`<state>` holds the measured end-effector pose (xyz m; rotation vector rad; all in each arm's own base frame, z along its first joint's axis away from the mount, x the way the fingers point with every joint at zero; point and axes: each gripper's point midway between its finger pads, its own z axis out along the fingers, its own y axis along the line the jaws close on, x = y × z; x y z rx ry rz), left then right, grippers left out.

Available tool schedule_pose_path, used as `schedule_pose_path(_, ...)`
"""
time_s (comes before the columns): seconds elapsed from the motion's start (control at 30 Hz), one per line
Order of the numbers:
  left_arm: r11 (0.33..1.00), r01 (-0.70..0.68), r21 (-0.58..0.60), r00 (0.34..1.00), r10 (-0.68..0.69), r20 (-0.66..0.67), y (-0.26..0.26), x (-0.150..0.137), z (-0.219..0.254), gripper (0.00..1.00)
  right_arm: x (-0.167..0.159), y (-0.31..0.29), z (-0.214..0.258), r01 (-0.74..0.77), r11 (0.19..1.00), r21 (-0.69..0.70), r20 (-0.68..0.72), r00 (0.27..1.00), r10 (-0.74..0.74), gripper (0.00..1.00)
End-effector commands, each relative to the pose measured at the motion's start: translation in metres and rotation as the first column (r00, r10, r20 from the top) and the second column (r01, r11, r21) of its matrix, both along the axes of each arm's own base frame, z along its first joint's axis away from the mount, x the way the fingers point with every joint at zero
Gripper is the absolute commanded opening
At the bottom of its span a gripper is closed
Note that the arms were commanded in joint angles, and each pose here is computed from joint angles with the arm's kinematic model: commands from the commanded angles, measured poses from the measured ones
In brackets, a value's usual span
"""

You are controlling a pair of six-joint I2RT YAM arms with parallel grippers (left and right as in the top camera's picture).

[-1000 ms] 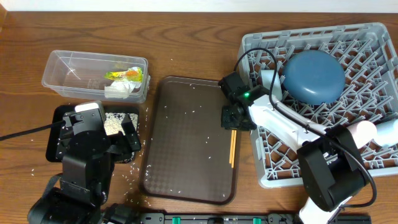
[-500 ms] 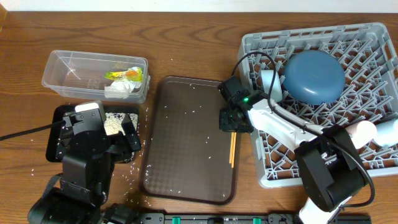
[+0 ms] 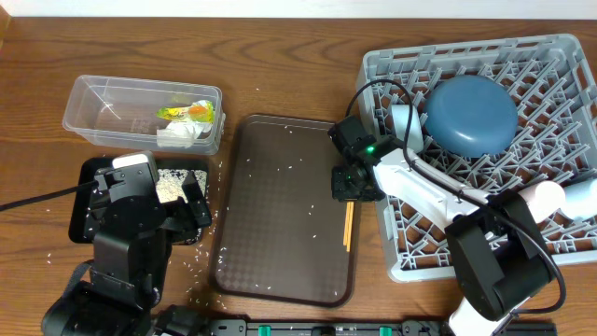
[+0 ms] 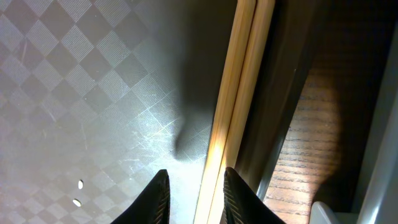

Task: Sort waste into correct bins and load items into the dishwasher rack
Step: 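Reach the right gripper to the chopsticks on the brown tray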

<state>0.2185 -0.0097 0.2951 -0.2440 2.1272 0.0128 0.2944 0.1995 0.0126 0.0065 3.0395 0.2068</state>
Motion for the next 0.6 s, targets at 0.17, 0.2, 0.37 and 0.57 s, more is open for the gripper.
schedule_pose_path(0.17,1.000,-0.013,0.013,1.000,0.013,0.010,0.0037,0.0001,0.0041,0.98,0.0069,0.0047,-0.0117,0.026,1.000,-0.001,-0.004,1.000,-0.026,0.24)
schedule_pose_path(0.2,1.000,-0.013,0.013,1.000,0.013,0.010,0.0037,0.0001,0.0041,0.98,0.0070,0.0047,-0.0117,0.026,1.000,-0.001,-0.004,1.000,-0.026,0.24)
schedule_pose_path(0.37,1.000,-0.013,0.013,1.000,0.013,0.010,0.0037,0.0001,0.0041,0.98,0.0068,0.0039,-0.0121,0.029,1.000,-0.005,-0.005,1.000,-0.030,0.24)
schedule_pose_path(0.57,1.000,-0.013,0.013,1.000,0.013,0.010,0.0037,0.0001,0.0041,0.98,0.0159,0.0004,-0.0114,0.018,0.999,-0.033,0.043,0.999,-0.017,0.01)
